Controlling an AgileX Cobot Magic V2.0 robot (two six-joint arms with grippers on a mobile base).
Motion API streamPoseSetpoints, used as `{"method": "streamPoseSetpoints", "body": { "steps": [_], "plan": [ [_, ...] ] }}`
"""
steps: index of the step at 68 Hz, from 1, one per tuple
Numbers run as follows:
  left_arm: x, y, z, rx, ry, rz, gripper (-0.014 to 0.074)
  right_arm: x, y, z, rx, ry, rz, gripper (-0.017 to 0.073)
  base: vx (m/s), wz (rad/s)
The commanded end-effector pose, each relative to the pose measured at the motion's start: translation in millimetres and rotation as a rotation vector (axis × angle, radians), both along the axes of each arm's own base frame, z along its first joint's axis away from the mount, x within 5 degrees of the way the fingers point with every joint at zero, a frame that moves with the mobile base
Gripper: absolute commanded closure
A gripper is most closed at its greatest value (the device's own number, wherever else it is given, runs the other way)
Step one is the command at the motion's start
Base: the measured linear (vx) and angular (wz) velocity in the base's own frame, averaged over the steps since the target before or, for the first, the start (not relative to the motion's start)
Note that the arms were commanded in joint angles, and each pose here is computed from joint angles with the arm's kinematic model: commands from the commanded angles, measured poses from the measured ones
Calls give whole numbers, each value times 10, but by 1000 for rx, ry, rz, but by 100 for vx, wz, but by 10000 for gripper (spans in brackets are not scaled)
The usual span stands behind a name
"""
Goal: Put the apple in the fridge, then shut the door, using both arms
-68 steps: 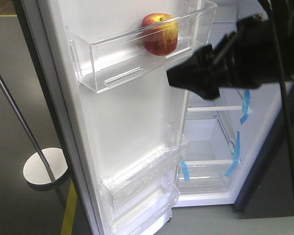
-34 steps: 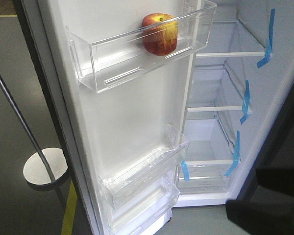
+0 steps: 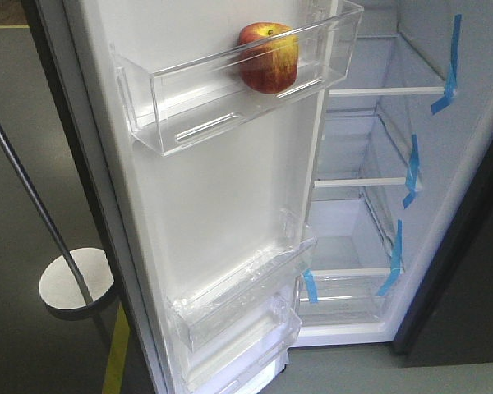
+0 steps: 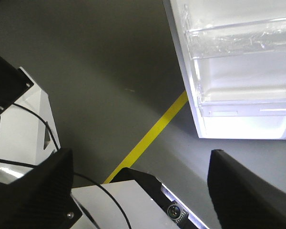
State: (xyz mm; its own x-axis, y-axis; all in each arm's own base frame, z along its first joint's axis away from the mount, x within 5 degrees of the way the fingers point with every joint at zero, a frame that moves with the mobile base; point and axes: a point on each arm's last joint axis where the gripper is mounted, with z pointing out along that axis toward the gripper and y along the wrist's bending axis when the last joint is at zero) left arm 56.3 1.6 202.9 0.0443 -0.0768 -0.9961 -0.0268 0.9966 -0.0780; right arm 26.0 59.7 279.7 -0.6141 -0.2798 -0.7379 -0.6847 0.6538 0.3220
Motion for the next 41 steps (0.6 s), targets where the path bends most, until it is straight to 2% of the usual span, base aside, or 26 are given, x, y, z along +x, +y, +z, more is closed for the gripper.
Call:
{"method": "streamPoseSetpoints", "body": {
  "steps": [1, 27, 30, 38, 41],
  "plan": [
    [-14, 4, 55, -14, -83, 4, 600, 15, 20, 45, 34, -10, -5, 4, 0, 0],
    [-26, 7, 129, -10, -166, 8, 600, -13, 16, 24, 15, 14, 15, 4, 0, 0],
    [-31, 9, 153, -26, -193, 7, 600, -12, 16, 24, 15, 14, 16, 4, 0, 0],
    [-73, 15, 295, -116, -342, -7, 600, -12, 16, 24, 15, 13, 16, 4, 0, 0],
    [-94, 16, 365, -131, -388, -12, 600, -12, 16, 24, 15, 13, 16, 4, 0, 0]
  ]
}}
